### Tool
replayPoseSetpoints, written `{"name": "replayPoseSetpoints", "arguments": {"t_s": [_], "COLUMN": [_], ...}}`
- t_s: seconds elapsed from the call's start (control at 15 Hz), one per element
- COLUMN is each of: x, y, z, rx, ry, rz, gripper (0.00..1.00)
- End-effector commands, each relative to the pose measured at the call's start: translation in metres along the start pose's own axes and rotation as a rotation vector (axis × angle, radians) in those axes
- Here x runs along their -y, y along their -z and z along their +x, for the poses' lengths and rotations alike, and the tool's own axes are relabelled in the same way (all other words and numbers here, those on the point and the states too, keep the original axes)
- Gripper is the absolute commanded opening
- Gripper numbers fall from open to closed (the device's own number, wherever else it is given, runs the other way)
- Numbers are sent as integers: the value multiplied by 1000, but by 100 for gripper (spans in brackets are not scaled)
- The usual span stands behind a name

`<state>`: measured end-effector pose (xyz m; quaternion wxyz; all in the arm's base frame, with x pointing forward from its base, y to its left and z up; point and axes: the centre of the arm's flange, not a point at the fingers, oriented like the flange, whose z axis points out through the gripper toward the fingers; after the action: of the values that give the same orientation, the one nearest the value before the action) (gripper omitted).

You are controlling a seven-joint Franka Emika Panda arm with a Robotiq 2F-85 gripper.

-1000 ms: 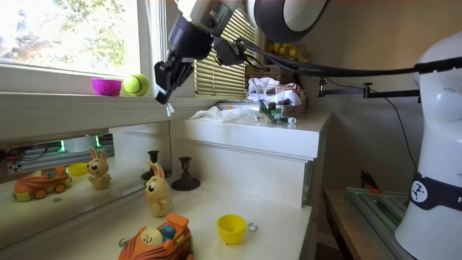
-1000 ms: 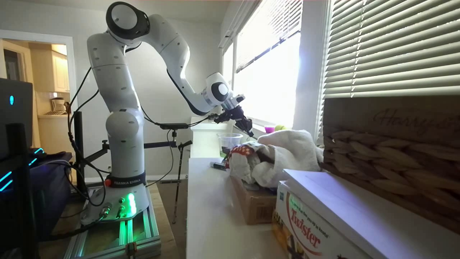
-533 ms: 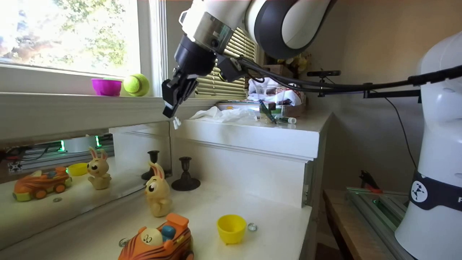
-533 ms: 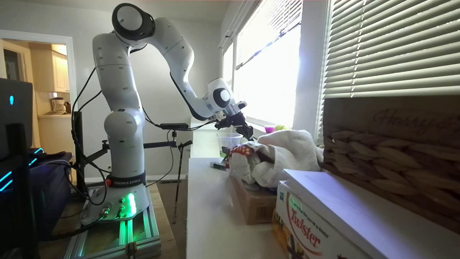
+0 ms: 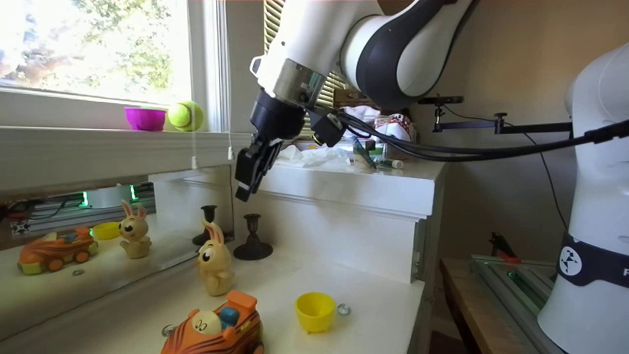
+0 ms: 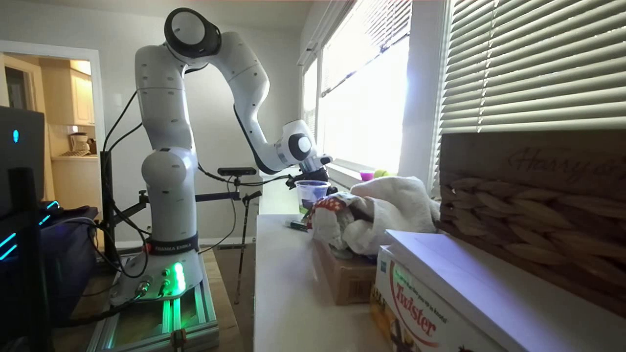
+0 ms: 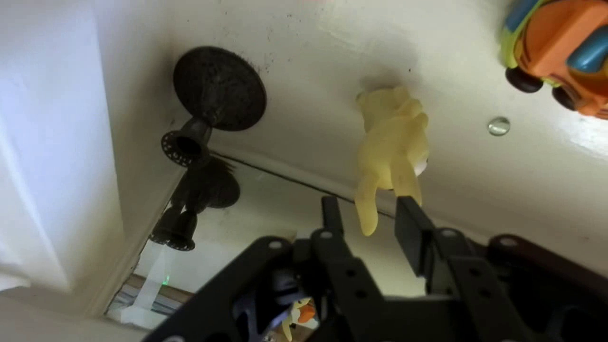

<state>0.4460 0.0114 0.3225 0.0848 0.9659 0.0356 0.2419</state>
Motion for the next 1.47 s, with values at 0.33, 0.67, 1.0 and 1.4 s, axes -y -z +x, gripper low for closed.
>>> {"name": "replayPoseSetpoints", "arguments": {"t_s": [0.33, 0.67, 1.0, 1.4], "x": [12, 17, -8, -69], "y": [42, 117, 192, 233], "z": [18, 42, 63, 76], "rx": [-5, 62, 120, 185], "ry": [29, -2, -35, -203], "rz": [8, 9, -18, -85], "gripper": [99, 100, 100, 100]}}
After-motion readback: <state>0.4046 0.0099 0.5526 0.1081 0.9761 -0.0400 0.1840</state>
